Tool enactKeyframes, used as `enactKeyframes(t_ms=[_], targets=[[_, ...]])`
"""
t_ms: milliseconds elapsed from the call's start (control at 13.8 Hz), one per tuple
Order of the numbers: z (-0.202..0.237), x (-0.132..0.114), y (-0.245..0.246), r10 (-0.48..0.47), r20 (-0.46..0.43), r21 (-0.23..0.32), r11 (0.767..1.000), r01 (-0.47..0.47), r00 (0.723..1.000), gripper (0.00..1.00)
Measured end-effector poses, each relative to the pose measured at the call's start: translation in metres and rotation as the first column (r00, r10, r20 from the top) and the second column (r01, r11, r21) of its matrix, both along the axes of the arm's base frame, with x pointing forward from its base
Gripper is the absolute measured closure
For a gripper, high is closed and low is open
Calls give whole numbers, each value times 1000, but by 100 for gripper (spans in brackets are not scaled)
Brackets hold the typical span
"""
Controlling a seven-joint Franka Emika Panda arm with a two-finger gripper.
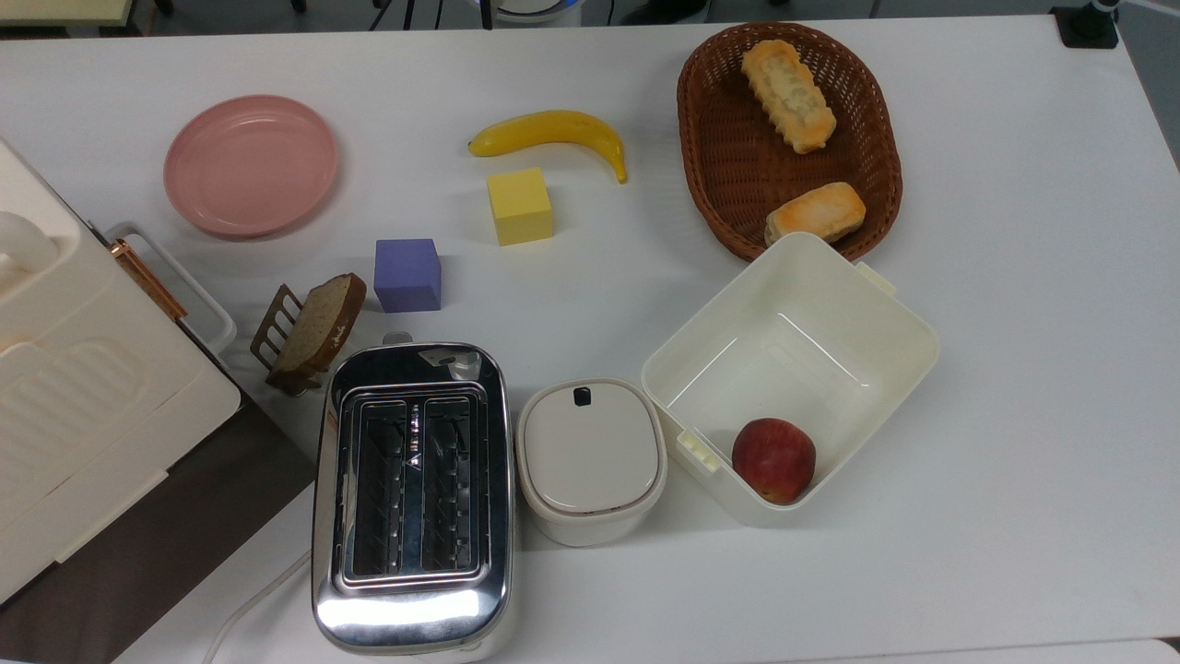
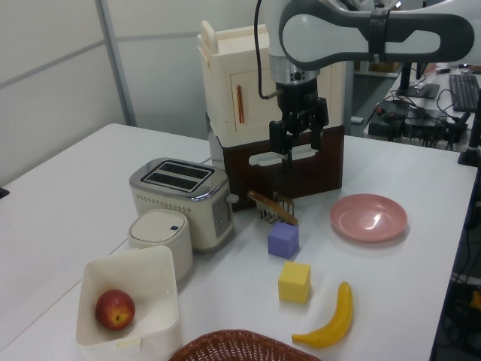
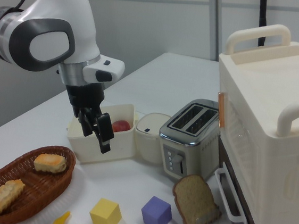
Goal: Put the bread in the basket
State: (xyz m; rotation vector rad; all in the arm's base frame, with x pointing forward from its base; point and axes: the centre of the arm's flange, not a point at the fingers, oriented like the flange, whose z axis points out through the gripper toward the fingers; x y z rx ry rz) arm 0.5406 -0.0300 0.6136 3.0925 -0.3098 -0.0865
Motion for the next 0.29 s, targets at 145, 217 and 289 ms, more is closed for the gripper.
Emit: enactKeyframes(t_ms=[145, 217, 289], targets=[[0, 0, -3, 8, 0, 1, 1000, -8, 1000, 0], [0, 0, -3, 11, 0, 2, 1000, -11, 1000, 0], [0, 0, -3, 13, 0, 2, 1000, -13, 1000, 0]])
